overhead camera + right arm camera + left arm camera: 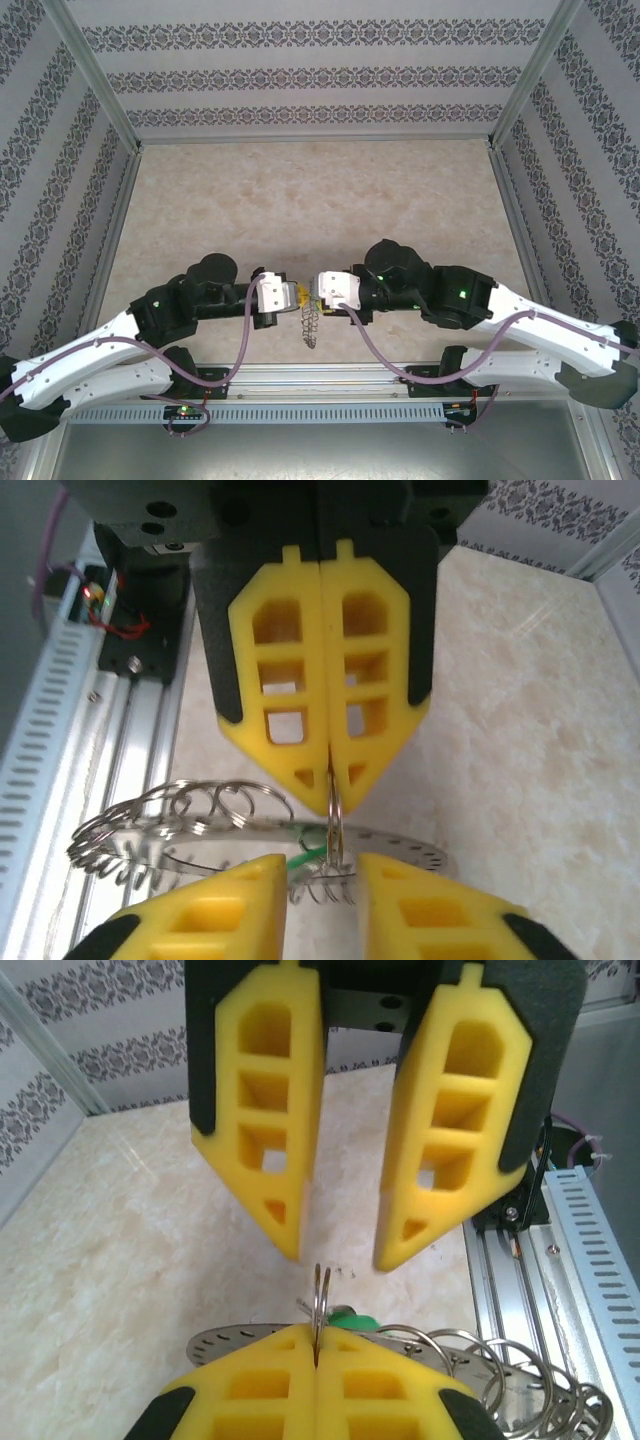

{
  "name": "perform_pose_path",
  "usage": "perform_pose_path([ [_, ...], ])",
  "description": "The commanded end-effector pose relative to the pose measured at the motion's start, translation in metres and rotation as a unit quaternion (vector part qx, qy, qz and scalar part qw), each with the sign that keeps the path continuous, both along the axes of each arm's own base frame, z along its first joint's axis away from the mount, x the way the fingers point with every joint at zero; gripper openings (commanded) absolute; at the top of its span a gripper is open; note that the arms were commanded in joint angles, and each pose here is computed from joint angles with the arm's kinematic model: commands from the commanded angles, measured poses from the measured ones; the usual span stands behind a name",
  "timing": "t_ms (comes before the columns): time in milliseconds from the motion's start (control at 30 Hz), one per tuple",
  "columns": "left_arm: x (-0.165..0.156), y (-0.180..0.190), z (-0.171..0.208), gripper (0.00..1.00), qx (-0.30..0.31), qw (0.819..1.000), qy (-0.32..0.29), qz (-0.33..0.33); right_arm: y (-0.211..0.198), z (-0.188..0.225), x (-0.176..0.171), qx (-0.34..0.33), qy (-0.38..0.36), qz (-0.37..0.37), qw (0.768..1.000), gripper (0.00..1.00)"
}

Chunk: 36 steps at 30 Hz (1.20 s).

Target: Put the keys on the keyring

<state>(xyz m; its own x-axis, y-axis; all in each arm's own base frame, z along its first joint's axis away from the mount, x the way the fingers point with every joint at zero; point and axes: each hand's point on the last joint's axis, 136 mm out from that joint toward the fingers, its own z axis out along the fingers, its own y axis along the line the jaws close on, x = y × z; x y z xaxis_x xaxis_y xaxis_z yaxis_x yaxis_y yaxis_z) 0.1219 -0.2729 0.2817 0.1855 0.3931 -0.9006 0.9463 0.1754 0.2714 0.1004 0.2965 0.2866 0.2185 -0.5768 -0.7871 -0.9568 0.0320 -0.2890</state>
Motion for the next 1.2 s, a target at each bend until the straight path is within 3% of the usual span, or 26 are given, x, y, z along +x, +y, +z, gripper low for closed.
perform_pose_path([
  [0,-0.010,-0.002,0.030,0.00,-0.061,0.998,-0.020,-0.020,-0.003,0.014,-0.012,0.044,0.009,0.014,0.999,0.30],
  [400,-0.021,-0.002,0.037,0.00,-0.089,0.995,-0.021,-0.048,-0.005,0.024,-0.011,0.105,0.075,0.016,0.992,0.31],
  [800,-0.030,0.000,0.049,0.00,-0.113,0.991,-0.026,-0.066,0.009,0.014,-0.015,0.102,0.119,0.038,0.987,0.29],
  [1167,-0.032,-0.002,0.050,0.00,-0.120,0.990,-0.023,-0.076,0.014,0.012,-0.013,0.104,0.127,0.047,0.985,0.13],
])
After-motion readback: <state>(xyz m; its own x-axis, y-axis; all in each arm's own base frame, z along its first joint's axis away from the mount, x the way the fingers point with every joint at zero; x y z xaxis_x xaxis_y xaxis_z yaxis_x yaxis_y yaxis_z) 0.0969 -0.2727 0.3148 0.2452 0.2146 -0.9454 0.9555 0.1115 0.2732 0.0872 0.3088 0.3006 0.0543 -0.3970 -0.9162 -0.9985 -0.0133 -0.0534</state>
